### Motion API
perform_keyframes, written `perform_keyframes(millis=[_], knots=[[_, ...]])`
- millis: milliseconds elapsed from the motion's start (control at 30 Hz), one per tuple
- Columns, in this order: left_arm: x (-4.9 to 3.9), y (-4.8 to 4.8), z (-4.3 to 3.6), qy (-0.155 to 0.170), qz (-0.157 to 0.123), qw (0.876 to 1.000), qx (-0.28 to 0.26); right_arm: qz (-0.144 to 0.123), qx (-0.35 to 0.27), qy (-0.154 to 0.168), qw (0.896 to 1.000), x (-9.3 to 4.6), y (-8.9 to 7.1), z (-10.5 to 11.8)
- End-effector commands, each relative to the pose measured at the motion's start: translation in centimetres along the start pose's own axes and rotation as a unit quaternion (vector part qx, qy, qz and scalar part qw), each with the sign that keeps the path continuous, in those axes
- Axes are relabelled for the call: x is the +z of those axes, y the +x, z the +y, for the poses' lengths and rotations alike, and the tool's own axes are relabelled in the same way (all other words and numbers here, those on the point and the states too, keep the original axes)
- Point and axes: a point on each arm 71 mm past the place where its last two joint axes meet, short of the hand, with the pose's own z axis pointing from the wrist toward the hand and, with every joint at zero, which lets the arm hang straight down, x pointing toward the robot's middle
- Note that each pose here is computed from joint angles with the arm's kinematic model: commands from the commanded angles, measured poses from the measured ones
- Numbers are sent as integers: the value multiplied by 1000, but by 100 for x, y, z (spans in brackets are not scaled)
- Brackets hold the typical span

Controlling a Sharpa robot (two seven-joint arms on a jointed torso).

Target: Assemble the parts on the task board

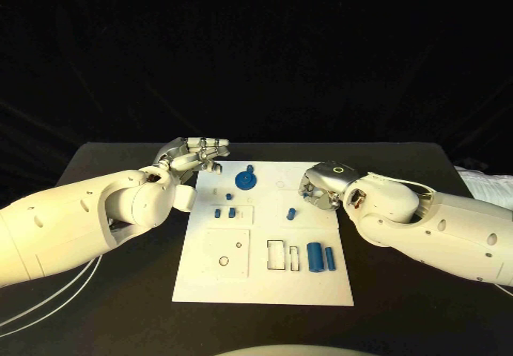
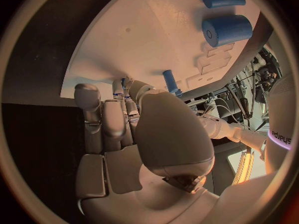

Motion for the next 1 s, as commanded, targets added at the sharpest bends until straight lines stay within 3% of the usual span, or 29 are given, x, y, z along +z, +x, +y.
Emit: perform_keyframes(millis=[33, 300, 633, 1000], knots=[[2, 23, -5, 3, 10, 1000, 0, -37, 8, -7, 999, -19, -59, 36], [4, 17, 3, 0, 11, 1000, 0, -59, 20, -12, 998, -94, -147, 25], [8, -9, 15, -6, 8, 1000, 1, -61, 38, -29, 997, -208, -246, 118], [6, 15, 30, -6, 10, 1000, -1, -70, 87, -106, 988, -244, -312, 675]])
